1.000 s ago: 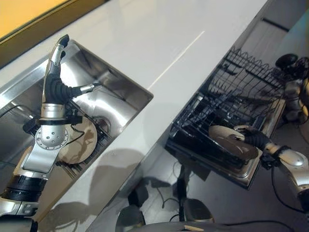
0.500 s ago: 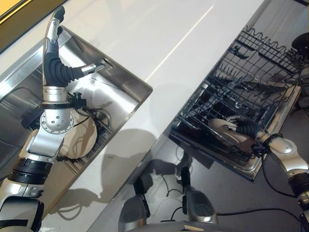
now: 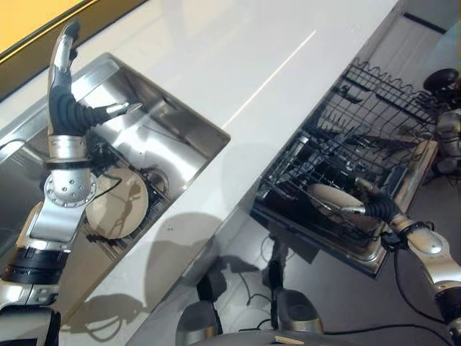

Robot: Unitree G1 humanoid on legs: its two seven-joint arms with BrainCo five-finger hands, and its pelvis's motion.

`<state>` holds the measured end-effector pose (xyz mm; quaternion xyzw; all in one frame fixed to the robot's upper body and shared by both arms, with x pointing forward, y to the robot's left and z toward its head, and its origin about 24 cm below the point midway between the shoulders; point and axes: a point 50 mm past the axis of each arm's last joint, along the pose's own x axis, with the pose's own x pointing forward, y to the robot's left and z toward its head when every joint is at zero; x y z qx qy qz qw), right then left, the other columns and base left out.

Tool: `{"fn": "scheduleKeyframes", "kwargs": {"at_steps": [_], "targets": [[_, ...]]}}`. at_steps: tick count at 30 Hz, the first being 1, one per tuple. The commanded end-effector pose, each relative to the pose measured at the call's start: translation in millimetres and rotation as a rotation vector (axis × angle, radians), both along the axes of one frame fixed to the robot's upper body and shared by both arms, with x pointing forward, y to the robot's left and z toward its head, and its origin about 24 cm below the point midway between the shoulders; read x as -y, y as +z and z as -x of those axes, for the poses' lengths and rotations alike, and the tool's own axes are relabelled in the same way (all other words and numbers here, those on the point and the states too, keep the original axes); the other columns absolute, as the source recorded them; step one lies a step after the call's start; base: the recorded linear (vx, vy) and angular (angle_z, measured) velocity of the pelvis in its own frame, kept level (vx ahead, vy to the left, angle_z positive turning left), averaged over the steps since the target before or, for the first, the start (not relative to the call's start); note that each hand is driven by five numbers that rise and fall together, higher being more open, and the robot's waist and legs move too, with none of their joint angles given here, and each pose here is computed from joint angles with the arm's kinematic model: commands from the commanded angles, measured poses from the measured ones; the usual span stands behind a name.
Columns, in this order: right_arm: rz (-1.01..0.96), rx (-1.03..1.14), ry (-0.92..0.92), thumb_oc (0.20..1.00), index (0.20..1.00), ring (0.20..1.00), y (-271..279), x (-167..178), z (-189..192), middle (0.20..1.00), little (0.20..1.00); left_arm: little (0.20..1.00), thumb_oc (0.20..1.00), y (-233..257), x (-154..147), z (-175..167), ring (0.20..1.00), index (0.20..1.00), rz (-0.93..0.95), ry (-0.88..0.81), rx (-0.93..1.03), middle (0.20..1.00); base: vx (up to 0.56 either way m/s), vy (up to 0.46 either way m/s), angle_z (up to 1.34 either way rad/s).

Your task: Pick up plates and place into dishwasher.

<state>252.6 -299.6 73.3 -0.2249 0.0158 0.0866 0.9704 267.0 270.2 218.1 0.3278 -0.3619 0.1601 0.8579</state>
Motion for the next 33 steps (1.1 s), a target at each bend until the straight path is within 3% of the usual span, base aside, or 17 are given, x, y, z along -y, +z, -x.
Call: {"fn": "scheduleKeyframes", "kwargs": {"at_steps": [1,9,18,24,28,33], "targets": [[0.071,0.223,-0.006,1.0,1.0,1.0,41,-3,2,1.0,1.0,1.0,1.0,-21,-12,3,1.0,1.0,-0.025,0.058,-0.064,1.0,0.08,0.089,-0.05],[0.183,0.465,-0.006,1.0,1.0,1.0,93,-8,18,1.0,1.0,1.0,1.0,-53,-31,21,1.0,1.0,-0.025,0.113,-0.227,1.0,0.07,0.102,-0.01],[0.172,0.56,0.025,1.0,1.0,1.0,110,-15,27,1.0,1.0,1.0,1.0,-74,-52,26,1.0,1.0,-0.296,0.309,-0.361,1.0,0.04,0.053,0.04],[0.119,0.699,-0.009,1.0,1.0,1.0,129,-24,27,1.0,1.0,1.0,1.0,-93,-55,25,1.0,1.0,-0.348,0.328,-0.482,1.0,0.01,0.027,0.08],[-0.016,0.855,0.008,1.0,1.0,1.0,148,-44,34,1.0,1.0,1.0,1.0,-112,-49,27,1.0,1.0,-0.327,0.339,-0.521,1.0,0.03,0.013,0.11],[-0.099,0.984,0.159,1.0,1.0,1.0,161,-82,41,1.0,1.0,1.0,1.0,-133,-44,33,1.0,1.0,-0.315,0.331,-0.61,1.0,0.11,0.101,-0.13]]}}
